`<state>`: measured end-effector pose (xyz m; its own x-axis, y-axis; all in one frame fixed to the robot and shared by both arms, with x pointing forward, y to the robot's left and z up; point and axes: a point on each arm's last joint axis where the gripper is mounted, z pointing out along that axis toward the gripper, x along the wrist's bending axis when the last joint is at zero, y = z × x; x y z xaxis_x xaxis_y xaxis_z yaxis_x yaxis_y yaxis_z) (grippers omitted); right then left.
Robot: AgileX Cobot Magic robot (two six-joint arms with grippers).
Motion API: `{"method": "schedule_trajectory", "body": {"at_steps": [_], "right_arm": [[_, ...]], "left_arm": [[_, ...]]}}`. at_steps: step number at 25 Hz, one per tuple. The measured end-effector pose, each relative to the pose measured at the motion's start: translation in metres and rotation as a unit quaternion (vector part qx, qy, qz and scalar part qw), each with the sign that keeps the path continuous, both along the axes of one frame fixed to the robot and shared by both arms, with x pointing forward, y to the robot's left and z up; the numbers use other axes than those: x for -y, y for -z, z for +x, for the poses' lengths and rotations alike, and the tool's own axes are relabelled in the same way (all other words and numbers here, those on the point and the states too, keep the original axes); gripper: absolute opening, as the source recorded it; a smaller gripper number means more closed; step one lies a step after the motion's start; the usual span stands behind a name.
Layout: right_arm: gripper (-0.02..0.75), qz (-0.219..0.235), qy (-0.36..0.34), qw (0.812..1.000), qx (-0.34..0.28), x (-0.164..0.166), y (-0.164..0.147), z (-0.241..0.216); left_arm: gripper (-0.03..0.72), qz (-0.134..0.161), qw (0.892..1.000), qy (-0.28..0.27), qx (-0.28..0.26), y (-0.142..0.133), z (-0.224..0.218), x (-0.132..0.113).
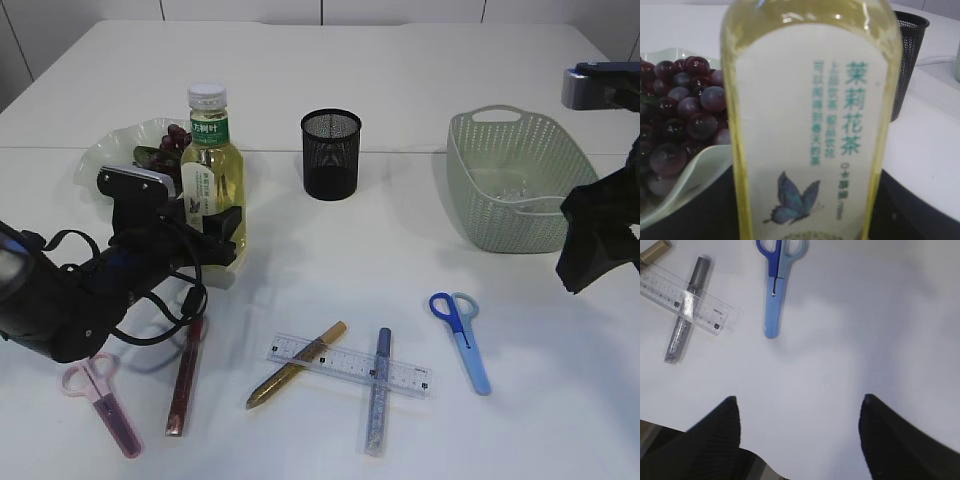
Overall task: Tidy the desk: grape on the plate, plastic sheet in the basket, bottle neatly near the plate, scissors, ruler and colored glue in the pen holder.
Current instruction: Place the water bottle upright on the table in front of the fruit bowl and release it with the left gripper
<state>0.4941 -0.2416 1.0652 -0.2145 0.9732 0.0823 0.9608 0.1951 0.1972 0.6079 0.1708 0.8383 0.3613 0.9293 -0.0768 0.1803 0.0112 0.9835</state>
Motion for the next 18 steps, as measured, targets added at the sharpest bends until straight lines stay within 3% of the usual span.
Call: {"method": "schedule_trajectory", "body": {"at_steps": [3,18], "right_arm": [[0.575,0.000,0.000,1.000,0.001,0.0000,0.0000,0.0002],[0.575,0.001,0.001,1.000,0.005,-0.0001,-0.0002,0.0009]], "left_arm": [[0.524,0.000,1.000,0.000,0.000,0.0000,0.0000,0.0000],[0.601,-0.002,1.000,0.000,0.004,-0.0009,0.0004,0.0002]]}}
